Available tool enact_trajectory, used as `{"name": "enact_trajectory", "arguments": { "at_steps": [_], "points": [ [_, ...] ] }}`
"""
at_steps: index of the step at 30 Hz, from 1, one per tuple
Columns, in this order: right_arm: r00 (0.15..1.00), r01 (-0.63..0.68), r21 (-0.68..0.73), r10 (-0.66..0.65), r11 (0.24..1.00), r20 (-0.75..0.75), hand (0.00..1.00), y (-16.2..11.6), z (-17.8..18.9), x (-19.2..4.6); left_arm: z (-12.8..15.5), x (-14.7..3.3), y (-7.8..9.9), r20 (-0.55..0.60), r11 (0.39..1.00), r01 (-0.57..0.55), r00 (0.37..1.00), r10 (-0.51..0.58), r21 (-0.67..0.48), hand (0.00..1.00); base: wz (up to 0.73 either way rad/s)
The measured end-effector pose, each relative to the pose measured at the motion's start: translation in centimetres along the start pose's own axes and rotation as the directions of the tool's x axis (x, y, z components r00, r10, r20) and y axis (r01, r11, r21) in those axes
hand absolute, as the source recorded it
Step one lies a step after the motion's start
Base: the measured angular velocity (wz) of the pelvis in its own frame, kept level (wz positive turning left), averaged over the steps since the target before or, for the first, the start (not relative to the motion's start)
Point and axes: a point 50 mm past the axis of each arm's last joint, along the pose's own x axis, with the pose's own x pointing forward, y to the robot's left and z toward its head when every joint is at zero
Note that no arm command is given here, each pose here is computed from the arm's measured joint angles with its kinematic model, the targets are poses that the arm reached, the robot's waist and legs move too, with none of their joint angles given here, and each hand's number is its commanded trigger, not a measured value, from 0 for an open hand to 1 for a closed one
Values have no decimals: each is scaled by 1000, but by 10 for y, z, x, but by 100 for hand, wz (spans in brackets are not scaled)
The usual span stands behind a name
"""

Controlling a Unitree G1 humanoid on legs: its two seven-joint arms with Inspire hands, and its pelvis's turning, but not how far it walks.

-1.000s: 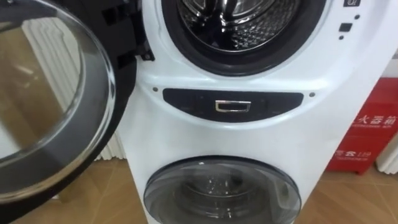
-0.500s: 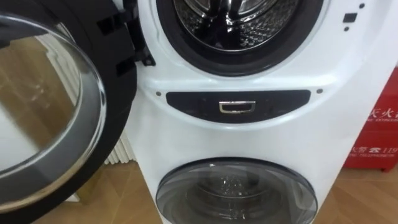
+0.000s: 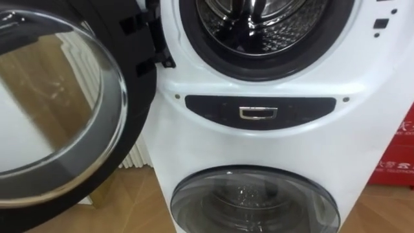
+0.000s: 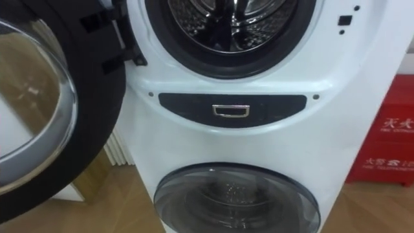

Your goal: Pick clothes from washing machine

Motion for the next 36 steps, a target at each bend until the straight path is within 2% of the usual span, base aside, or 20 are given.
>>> {"name": "enact_trajectory", "arguments": {
  "at_steps": [8,13,20,23,25,27,29,31,33,36],
  "points": [
    [1000,4,-25,-3,1000,23,0,0,7,0,36,10,-2,79,1000,-6,997,5,17,0,1],
    [1000,8,-12,-8,1000,17,0,-2,4,-1,56,17,-15,135,999,-37,990,33,24,0,10],
    [1000,-17,-8,18,1000,9,0,-3,1,-1,75,14,-23,215,999,-31,976,29,9,0,1],
    [999,-36,-25,37,999,11,0,-1,3,-1,84,10,-37,260,1000,7,966,-13,24,0,18],
    [998,-61,-55,61,997,-4,0,2,1,-1,98,-3,-58,335,994,101,936,-107,35,0,33],
    [998,-69,-50,69,996,-3,0,2,2,0,101,-12,-68,378,989,127,914,-149,82,0,31],
    [997,-81,-56,80,995,-17,0,5,0,0,93,-25,-75,399,982,153,898,-184,107,0,39],
    [992,-126,-88,125,988,-20,0,14,8,3,82,-52,-82,429,971,211,872,-237,108,0,38],
    [989,-151,-97,150,984,-21,0,17,15,5,69,-72,-82,433,962,246,860,-272,115,0,26],
    [986,-166,-101,167,981,-1,0,22,24,7,33,-98,-91,328,923,366,863,-385,122,0,16]
  ]
}}
